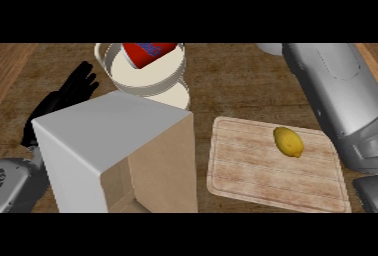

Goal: Pick the can from the cutting board and place it in the tiered basket

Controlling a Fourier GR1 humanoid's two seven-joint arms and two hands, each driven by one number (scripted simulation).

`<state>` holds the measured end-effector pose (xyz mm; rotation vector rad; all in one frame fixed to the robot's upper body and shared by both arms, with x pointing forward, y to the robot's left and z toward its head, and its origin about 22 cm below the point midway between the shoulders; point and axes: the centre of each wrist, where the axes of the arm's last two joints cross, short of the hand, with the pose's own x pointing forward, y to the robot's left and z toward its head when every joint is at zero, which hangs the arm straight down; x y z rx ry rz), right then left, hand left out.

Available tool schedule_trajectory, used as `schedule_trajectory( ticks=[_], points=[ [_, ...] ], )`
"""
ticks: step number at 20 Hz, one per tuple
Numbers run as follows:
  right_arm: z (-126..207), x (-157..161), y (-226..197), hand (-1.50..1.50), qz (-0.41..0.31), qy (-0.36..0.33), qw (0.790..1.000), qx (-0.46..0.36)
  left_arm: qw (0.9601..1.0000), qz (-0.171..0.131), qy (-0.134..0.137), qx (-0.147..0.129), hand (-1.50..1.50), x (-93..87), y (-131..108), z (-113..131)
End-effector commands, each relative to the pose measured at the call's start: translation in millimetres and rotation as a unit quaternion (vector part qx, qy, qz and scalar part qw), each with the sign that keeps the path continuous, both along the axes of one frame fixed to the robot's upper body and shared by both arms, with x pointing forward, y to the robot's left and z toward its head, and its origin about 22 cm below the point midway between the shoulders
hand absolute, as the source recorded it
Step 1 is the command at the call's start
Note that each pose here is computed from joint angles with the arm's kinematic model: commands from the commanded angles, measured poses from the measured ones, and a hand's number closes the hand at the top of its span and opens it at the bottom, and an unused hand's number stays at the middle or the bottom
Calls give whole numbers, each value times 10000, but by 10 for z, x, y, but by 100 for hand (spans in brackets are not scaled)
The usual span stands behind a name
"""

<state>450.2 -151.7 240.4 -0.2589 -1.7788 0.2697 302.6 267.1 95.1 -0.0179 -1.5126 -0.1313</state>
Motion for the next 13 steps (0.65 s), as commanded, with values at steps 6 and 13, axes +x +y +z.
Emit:
schedule_trajectory(
  ticks=[6, 13],
  points=[
    [54, -242, -1436, -150, 427, 154, 9984, -335, 9973, -72, 688, -256, 0, -279, -108, -600],
    [142, -646, -2441, -150, 394, -85, 9989, -253, 9979, -150, 580, -264, 0, -204, -203, -508]
  ],
)
